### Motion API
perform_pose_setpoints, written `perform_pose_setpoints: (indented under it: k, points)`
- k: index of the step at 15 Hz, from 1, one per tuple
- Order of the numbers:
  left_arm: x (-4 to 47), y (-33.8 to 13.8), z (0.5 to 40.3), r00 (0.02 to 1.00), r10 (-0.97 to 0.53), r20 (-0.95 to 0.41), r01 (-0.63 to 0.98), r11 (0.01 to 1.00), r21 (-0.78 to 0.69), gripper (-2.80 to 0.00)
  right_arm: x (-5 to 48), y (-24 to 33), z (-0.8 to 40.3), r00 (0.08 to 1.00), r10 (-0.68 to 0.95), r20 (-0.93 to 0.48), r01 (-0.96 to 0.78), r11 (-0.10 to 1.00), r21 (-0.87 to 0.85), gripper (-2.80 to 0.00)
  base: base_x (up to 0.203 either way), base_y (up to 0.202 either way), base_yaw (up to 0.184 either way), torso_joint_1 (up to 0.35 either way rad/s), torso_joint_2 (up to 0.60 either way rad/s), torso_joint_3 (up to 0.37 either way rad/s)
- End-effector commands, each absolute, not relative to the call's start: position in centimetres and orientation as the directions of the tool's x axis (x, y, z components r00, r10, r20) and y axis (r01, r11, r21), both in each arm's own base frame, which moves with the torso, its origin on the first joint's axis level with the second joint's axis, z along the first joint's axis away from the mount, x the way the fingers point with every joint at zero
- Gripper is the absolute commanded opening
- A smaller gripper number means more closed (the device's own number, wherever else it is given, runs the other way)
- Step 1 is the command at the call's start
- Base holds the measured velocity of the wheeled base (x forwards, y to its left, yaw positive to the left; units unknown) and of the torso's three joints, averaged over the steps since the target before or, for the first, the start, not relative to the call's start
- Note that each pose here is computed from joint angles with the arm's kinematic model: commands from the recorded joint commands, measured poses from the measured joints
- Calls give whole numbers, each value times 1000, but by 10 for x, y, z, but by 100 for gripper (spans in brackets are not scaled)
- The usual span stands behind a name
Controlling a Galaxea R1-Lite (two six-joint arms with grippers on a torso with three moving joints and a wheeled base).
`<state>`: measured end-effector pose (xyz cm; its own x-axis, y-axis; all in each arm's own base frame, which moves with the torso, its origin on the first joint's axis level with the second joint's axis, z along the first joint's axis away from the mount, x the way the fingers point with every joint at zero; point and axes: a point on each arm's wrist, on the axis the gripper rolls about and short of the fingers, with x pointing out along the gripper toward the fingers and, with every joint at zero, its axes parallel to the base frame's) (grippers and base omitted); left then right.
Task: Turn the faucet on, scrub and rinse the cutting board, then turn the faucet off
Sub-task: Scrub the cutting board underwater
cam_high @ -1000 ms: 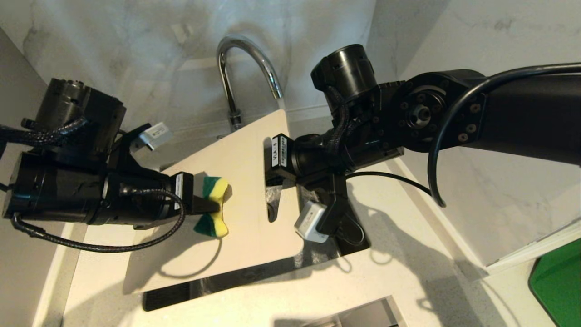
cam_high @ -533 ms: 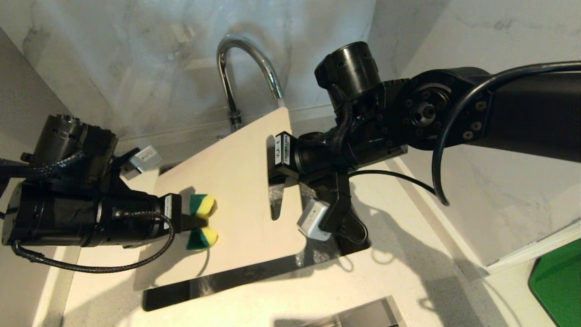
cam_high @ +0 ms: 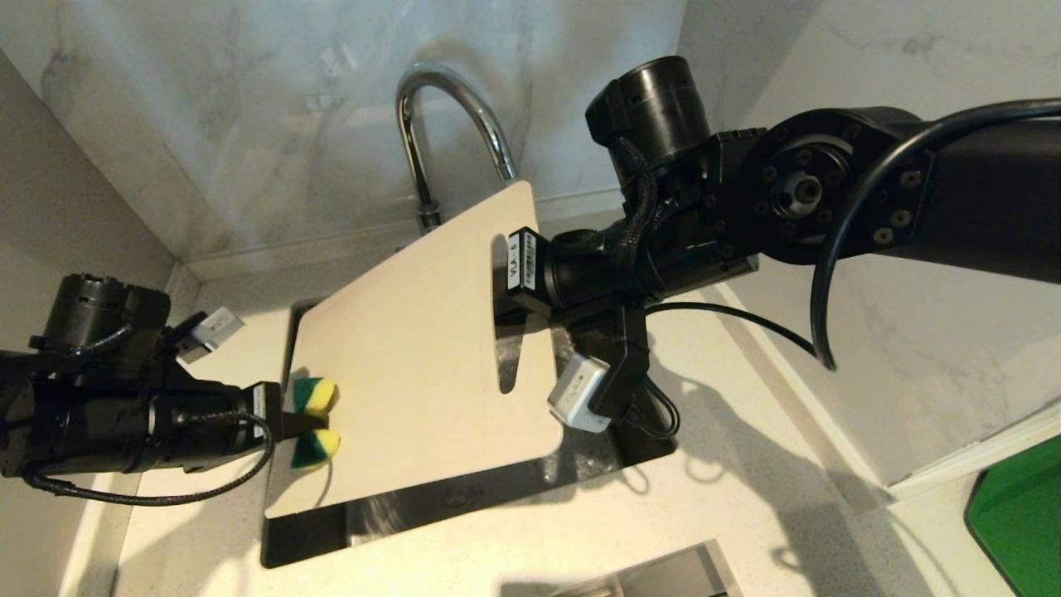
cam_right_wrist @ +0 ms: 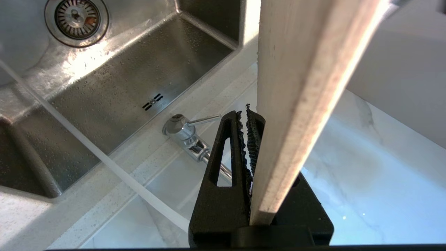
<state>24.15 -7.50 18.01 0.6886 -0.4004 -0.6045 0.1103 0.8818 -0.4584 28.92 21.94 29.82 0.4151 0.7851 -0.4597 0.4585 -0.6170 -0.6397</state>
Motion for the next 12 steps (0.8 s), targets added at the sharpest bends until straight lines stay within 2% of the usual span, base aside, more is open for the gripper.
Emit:
perform_pose_setpoints:
  k: [1, 6, 12]
  points:
    - [252, -45, 164, 687, -358, -632, 39, 887, -460, -280, 286, 217, 301, 414, 789, -455, 474, -613, -632, -280, 0, 0, 0, 0, 0, 0]
    - [256, -4, 163, 717, -344, -607, 16, 878, -478, -280, 287, 218, 300, 412, 788, -458, 471, -615, -632, -280, 0, 0, 0, 0, 0, 0]
    - [252, 5, 183, 762, -344, -549, 41, 871, -489, -280, 288, 219, 298, 410, 786, -463, 468, -617, -633, -280, 0, 0, 0, 0, 0, 0]
